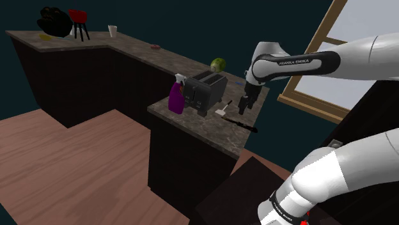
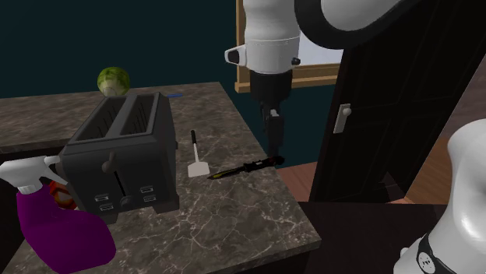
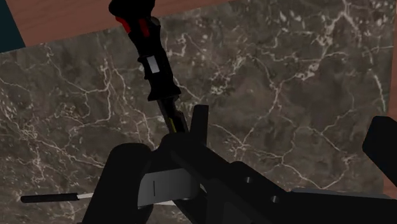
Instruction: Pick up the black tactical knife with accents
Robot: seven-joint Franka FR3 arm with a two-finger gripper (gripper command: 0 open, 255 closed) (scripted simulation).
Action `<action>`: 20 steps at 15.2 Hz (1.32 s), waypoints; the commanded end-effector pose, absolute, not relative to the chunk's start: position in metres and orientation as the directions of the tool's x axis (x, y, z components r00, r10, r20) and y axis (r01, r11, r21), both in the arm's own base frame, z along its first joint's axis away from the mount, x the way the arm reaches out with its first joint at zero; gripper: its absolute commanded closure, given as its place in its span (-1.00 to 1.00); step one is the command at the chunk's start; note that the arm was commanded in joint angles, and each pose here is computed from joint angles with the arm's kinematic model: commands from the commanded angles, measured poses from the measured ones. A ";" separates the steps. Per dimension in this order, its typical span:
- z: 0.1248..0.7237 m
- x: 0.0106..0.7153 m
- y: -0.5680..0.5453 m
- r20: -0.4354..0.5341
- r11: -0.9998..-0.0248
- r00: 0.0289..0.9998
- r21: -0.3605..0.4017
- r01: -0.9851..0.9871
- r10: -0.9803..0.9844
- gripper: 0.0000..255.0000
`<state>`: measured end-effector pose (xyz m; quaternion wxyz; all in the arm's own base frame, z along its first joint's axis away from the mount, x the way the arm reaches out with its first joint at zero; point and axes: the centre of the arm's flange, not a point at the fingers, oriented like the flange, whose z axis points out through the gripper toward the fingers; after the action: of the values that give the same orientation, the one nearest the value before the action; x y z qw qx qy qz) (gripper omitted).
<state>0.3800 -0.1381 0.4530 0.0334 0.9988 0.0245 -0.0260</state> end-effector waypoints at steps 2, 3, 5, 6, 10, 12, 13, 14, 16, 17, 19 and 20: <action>0.426 0.392 -0.162 -0.051 -0.997 0.998 0.061 0.041 0.038 -1.00; 0.417 0.396 -0.171 -0.051 -0.998 0.998 0.059 0.038 0.035 -1.00; 0.398 0.404 -0.189 -0.050 -0.998 0.998 0.055 0.032 0.029 -1.00; 0.389 0.407 -0.198 -0.049 -0.998 0.998 0.053 0.029 0.026 -1.00; 0.353 0.422 -0.234 -0.048 -0.999 0.999 0.045 0.016 0.014 -1.00; 0.338 0.428 -0.248 -0.048 -0.999 0.999 0.042 0.011 0.009 -1.00; 0.333 0.428 -0.248 -0.048 -0.999 0.999 0.042 0.011 0.009 -1.00; 0.327 0.428 -0.248 -0.048 -0.999 0.999 0.042 0.011 0.009 -1.00; 0.317 0.428 -0.248 -0.048 -0.999 0.999 0.042 0.011 0.009 -1.00; 0.311 0.428 -0.248 -0.048 -0.999 0.999 0.042 0.011 0.009 -1.00; 0.301 0.428 -0.248 -0.048 -0.999 0.999 0.042 0.011 0.009 -1.00; 0.298 0.428 -0.248 -0.048 -0.999 0.999 0.042 0.011 0.009 -1.00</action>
<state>0.4278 -0.2481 0.3019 0.0210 0.9995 0.0052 -0.0239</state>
